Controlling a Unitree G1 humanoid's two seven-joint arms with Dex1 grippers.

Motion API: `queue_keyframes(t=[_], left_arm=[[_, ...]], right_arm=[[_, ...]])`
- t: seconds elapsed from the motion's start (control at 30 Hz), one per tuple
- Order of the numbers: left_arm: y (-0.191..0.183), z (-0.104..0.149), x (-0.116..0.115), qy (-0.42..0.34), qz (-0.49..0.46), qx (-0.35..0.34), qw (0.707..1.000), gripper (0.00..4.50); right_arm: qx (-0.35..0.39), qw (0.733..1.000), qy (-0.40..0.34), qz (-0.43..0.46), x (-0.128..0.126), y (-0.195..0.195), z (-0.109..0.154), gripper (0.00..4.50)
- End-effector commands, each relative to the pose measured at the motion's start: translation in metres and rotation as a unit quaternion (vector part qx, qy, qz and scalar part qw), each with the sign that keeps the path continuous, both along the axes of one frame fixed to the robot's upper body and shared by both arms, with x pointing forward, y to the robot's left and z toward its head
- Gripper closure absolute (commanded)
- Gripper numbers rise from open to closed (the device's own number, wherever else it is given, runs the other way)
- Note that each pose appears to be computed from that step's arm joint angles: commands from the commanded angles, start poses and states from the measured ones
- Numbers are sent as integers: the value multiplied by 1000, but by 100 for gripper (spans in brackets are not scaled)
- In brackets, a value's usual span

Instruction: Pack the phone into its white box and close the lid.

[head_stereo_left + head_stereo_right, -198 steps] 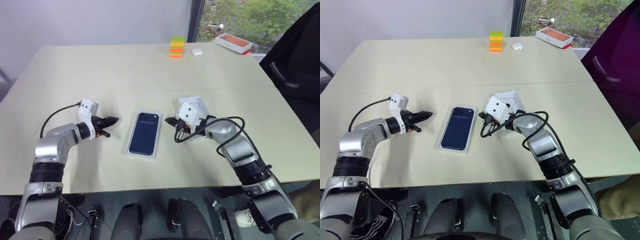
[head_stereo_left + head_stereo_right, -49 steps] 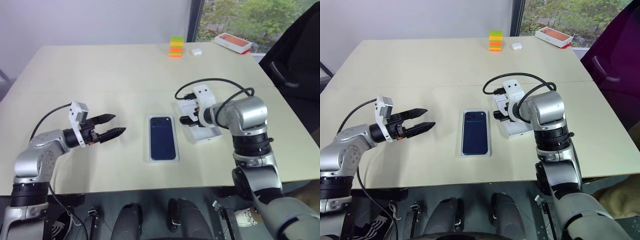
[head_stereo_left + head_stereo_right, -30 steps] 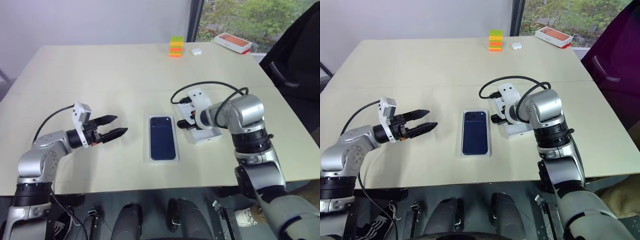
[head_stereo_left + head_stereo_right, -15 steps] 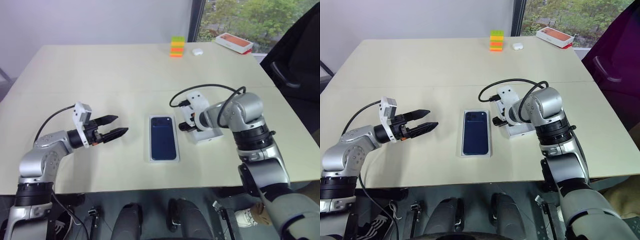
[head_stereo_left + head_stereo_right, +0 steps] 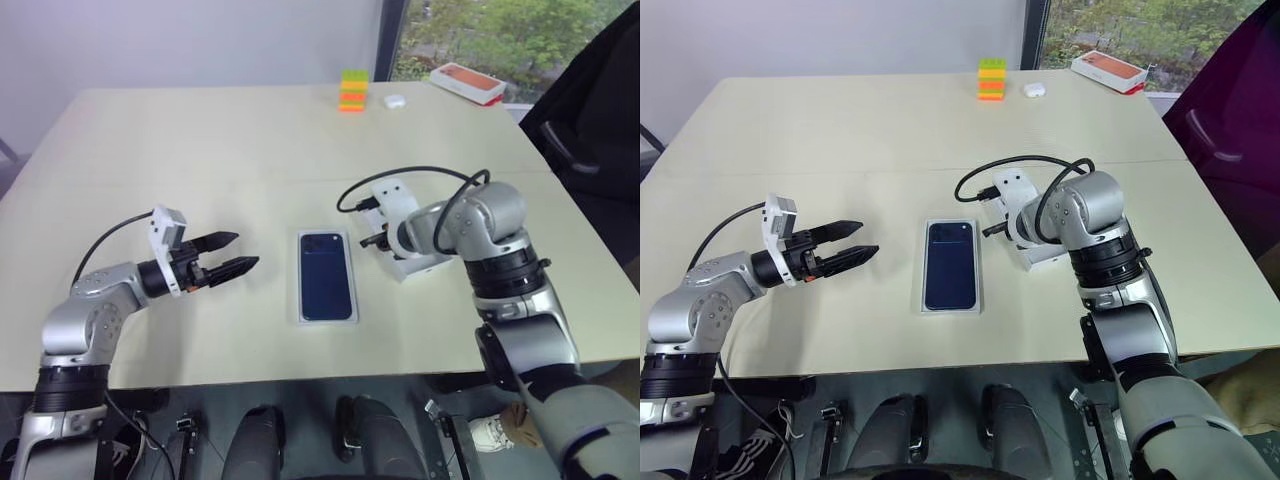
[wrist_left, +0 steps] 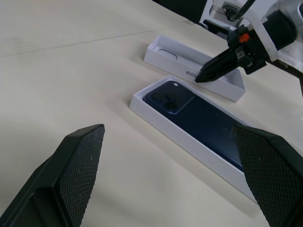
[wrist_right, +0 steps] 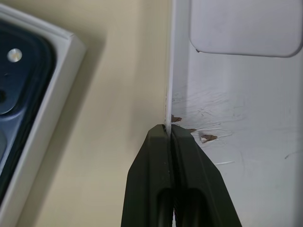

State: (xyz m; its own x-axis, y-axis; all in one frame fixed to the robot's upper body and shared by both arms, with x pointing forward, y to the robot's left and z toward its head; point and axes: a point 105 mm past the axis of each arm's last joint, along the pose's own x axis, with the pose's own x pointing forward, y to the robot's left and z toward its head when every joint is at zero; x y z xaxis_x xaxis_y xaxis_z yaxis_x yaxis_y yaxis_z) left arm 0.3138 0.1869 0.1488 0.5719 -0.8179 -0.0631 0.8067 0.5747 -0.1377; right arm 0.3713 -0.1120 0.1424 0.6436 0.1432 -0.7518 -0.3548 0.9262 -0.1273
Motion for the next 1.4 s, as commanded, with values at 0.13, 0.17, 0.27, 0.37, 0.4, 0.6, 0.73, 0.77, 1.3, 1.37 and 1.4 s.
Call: queue_keyframes(t=[0.13,0.17,0.27,0.37,0.4,0.6,0.73,0.77,1.3,1.37,1.4], left_arm=[[3,13,2,-15,4,-8,1000,0],[3,13,2,-13,5,-9,1000,0],[11,15,6,-21,18,-3,1000,0],[14,17,8,-16,24,-8,1000,0],[14,18,9,-20,25,-7,999,0],[19,23,9,-27,33,-11,999,0],[29,40,9,-43,45,-35,997,0],[31,42,9,-42,44,-39,997,0],[28,55,-1,-43,27,-70,996,0],[25,54,-2,-39,24,-71,996,0],[23,53,-3,-38,20,-68,997,0]], right_arm=[[14,998,-56,-2,4,4,28,447],[18,998,-61,-2,4,5,30,447],[132,981,-130,50,8,32,55,447],[181,965,-183,57,13,38,71,447],[204,960,-183,61,13,42,74,447],[500,853,-93,115,-4,81,111,447],[667,734,-25,126,-16,92,129,447],[678,724,-14,128,-19,93,130,447],[726,663,154,94,-79,114,60,447],[735,653,156,94,-82,117,60,447],[735,654,156,88,-82,119,60,447]])
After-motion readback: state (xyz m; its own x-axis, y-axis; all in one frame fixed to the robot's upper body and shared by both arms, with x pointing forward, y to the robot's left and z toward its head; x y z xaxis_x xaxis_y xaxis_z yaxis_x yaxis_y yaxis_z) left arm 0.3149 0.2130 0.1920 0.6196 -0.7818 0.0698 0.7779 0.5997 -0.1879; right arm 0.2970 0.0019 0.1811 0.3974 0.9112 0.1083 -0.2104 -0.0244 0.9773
